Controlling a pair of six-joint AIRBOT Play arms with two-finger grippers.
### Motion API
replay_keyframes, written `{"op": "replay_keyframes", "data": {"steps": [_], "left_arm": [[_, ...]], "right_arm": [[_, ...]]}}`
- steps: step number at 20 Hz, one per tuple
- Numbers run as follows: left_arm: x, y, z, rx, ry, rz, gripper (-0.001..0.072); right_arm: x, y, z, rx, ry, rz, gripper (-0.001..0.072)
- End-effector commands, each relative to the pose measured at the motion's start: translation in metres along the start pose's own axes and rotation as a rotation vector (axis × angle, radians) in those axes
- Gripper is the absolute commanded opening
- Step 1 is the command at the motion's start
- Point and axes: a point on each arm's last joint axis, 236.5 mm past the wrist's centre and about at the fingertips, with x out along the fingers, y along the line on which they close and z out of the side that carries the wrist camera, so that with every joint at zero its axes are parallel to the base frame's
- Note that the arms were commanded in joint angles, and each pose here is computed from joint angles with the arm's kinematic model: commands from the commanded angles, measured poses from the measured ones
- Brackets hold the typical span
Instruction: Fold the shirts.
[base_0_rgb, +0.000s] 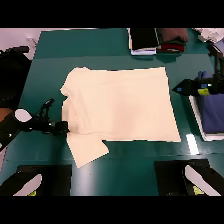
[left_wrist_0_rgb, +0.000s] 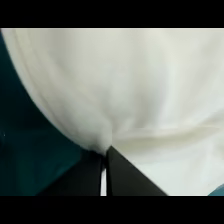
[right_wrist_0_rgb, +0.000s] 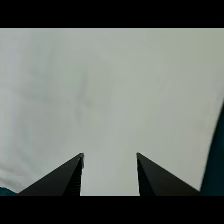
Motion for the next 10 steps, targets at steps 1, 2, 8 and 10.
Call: {"op": "replay_keyframes", "data": {"steps": [1,2,8,10], "left_arm": [[-0.02,-0.019,0.017,0.055,-0.025,-0.022,0.0023],[-0.026,-0.023,0.025,0.068,-0.045,-0.025,0.0023],[-0.043,-0.035,0.048,0.122,-0.116,-0.03,0.0023],[-0.043,-0.035,0.048,0.122,-0.116,-0.031,0.0023]], "right_arm": [[-0.01,-0.073,-0.069,0.145,0.216,-0.166,0.0382],[-0.008,-0.094,-0.094,0.217,0.274,-0.203,0.0391],[0.038,-0.122,-0.207,0.557,0.508,-0.126,0.055],[0.055,-0.114,-0.219,0.578,0.538,-0.083,0.048]]}}
